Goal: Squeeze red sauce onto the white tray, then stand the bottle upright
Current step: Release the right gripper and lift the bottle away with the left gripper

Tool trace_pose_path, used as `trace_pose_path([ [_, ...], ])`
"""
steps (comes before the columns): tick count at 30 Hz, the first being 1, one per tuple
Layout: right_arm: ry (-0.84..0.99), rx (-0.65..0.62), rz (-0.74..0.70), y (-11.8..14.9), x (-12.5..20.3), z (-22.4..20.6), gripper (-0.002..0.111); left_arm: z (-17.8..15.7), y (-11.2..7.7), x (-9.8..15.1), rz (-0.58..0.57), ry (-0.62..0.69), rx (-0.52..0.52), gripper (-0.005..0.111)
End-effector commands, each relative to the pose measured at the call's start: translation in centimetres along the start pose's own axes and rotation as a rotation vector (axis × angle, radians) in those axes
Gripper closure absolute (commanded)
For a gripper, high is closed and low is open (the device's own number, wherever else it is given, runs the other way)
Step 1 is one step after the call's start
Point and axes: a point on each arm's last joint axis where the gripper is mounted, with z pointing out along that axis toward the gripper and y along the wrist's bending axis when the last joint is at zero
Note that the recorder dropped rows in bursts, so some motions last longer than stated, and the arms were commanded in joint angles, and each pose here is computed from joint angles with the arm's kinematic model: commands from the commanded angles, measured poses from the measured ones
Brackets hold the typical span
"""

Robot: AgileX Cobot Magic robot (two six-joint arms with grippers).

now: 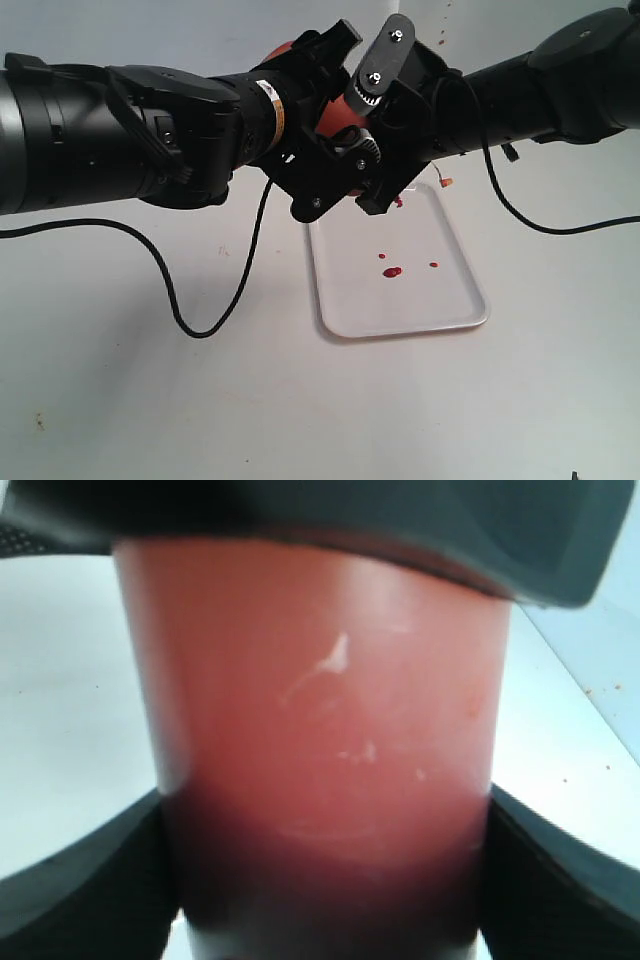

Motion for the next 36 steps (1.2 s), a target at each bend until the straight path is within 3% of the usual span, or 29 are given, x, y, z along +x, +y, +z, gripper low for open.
trace_pose_path([
  [1,0.007,0.03,0.012,-0.3,0.0,-0.2,0.068,-0.7,0.7,0.9,-0.033,0.027,-0.018,0.107],
  [3,0.007,0.032,0.033,-0.3,0.0,-0.2,0.035,-0.7,0.6,1.0,-0.042,0.031,-0.011,0.107],
  [5,0.005,0.032,0.036,-0.3,0.0,-0.2,0.009,-0.7,0.5,1.0,-0.054,0.034,-0.003,0.107],
  [6,0.004,0.032,0.038,-0.3,0.0,-0.2,0.003,-0.7,0.5,1.0,-0.066,0.032,0.003,0.107],
  [17,-0.009,0.046,0.029,-0.4,-0.6,-0.9,0.003,-0.7,-0.4,0.8,-0.229,0.03,0.102,0.107],
  [25,-0.054,0.097,0.001,-0.5,-2.8,-4.2,0.003,0.2,-2.5,3.0,-0.411,0.067,0.2,0.107],
  [32,-0.056,0.176,0.026,-0.9,-3.6,-6.0,0.003,0.5,-3.4,4.1,-0.592,0.112,0.225,0.107],
  [36,-0.055,0.204,0.036,-1.3,-3.7,-7.0,0.004,0.6,-3.9,3.8,-0.623,0.106,0.234,0.107],
])
